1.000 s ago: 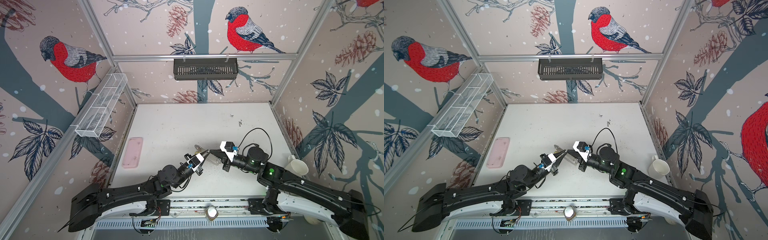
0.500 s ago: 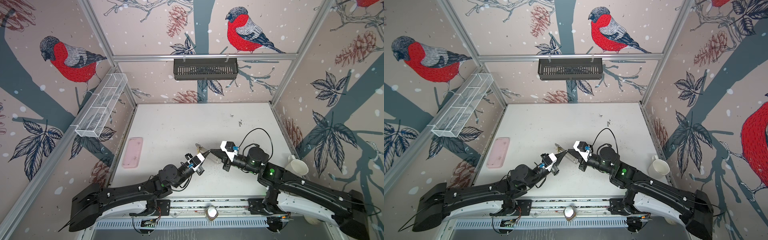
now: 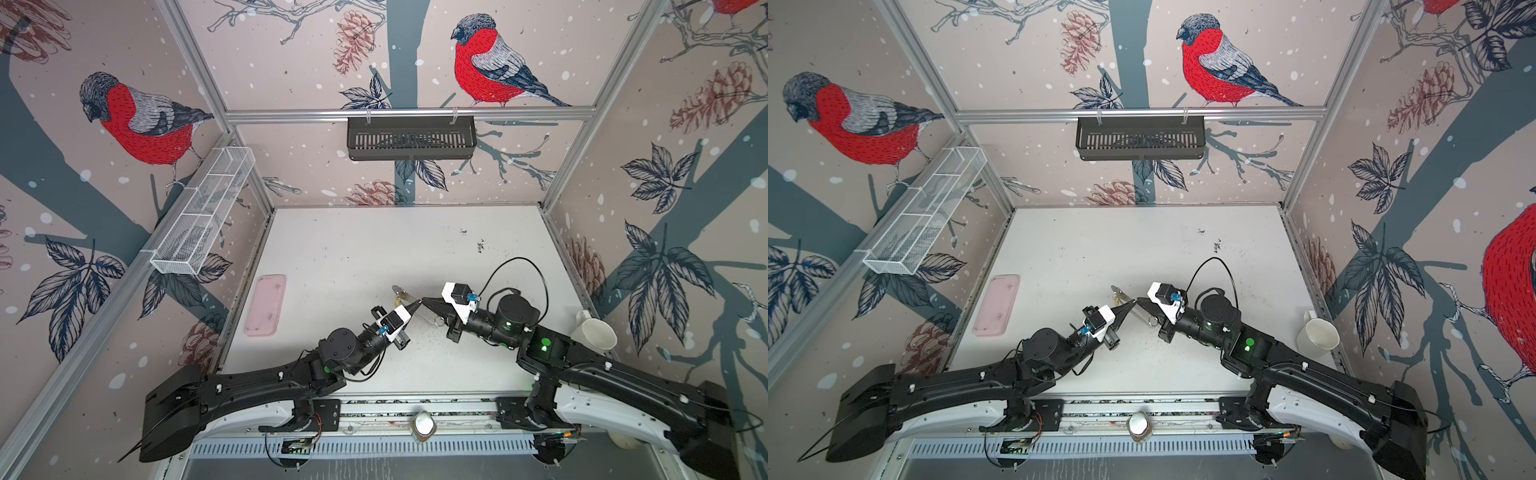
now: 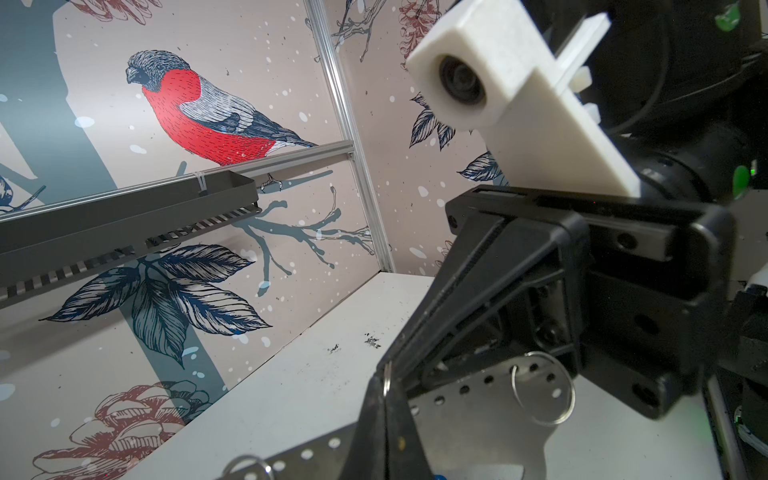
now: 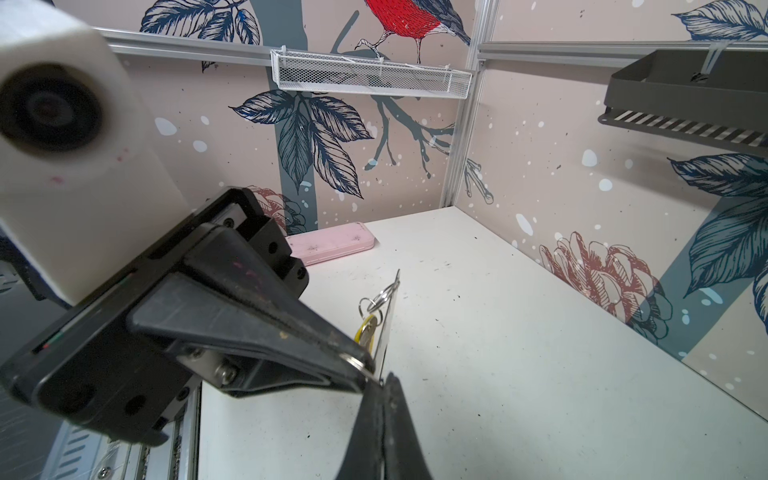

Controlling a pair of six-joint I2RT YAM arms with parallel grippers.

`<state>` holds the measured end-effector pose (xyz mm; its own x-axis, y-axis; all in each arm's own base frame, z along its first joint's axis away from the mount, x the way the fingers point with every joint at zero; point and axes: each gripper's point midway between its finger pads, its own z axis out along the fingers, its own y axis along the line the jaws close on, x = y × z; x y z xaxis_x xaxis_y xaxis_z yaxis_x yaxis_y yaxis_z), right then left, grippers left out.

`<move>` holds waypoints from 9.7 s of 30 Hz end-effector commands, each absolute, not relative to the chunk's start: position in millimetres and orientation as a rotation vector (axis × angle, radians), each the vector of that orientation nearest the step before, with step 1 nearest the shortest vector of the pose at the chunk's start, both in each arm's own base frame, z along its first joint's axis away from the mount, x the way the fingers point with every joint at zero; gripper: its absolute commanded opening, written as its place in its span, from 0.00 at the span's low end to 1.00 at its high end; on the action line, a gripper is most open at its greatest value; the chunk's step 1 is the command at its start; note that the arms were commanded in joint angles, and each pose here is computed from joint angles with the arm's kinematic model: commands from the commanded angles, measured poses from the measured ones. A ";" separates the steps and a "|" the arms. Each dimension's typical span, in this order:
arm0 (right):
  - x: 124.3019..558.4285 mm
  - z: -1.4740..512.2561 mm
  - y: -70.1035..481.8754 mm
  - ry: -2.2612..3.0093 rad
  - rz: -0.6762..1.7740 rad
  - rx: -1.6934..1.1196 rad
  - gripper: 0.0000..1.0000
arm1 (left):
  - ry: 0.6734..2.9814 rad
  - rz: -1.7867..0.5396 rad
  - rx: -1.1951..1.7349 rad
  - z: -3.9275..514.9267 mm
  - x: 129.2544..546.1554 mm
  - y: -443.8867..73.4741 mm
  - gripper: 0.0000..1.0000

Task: Put the keys on the keyring

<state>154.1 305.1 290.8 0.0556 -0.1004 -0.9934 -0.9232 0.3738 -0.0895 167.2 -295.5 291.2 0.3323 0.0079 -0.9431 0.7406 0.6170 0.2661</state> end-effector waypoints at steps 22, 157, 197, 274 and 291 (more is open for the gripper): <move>122.6 307.0 313.9 1.251 0.943 -1.112 0.00 | 1.195 -0.396 0.631 292.4 194.2 -272.0 0.00; 174.8 299.0 271.8 1.572 0.877 -0.805 0.00 | 1.215 -0.460 0.822 275.3 181.5 -307.5 0.00; 196.7 301.5 258.6 1.698 0.919 -0.702 0.24 | 1.240 -0.423 0.776 277.9 189.4 -303.3 0.00; 190.7 289.6 264.6 1.740 1.050 -0.728 0.00 | 1.276 -0.373 0.717 282.4 199.3 -295.1 0.33; 170.4 285.4 276.9 1.677 1.103 -0.918 0.00 | 1.310 -0.421 0.940 261.7 189.7 -325.5 0.35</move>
<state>179.6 272.9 275.7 -0.3799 -0.0926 -0.9204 -0.8648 0.3886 0.3178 191.2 -322.0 264.0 0.2536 0.2118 -0.9438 0.7177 0.6129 0.3304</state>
